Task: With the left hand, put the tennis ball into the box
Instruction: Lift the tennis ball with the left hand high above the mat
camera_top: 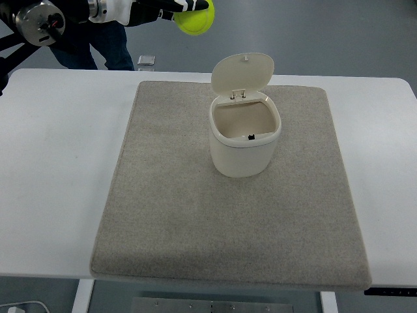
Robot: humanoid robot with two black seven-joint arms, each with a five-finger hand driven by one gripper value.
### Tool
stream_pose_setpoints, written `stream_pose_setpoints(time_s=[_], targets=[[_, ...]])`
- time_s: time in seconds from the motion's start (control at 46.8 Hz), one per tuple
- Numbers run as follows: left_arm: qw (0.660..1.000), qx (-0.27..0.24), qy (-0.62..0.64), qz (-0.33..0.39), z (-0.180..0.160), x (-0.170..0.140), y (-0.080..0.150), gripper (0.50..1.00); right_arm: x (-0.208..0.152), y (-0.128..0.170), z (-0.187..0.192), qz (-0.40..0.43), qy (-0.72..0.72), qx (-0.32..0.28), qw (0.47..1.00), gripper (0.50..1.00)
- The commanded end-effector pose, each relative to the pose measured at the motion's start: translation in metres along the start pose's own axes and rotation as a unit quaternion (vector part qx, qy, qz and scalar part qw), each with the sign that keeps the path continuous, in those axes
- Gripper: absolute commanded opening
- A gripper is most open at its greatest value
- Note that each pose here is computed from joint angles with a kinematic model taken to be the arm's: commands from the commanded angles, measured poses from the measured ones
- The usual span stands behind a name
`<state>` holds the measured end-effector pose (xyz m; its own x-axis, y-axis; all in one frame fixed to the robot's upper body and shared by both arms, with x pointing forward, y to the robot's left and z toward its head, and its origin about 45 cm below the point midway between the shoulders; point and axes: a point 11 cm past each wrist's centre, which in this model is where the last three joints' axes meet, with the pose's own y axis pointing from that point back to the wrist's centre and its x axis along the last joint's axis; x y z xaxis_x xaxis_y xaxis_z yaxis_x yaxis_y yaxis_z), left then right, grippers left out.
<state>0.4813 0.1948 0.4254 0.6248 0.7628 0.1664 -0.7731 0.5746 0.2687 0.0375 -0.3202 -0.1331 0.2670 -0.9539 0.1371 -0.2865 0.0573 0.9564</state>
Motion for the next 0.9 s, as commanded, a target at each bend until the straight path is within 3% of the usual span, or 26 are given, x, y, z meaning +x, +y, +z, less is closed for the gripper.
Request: stream_pose_setpoints(time_s=[0.0,0.47,0.876], targets=[[1.0,-0.005,-0.016,-0.01,0.007,-0.003,0.001,0.5,0.0,0.0,0.0,0.0,0.0,0.0,1.0,0.938],[0.997,-0.063,-0.03,-0.027,0.047,-0.012,0.004,0.5,0.0,0.0,0.0,0.0,0.0,0.0,1.0,0.938],[0.992,-0.076,-0.063,-0.082,0.059,-0.054,-0.013,0.5,0.0,0.0,0.0,0.0,0.0,0.0,1.0,0.938]])
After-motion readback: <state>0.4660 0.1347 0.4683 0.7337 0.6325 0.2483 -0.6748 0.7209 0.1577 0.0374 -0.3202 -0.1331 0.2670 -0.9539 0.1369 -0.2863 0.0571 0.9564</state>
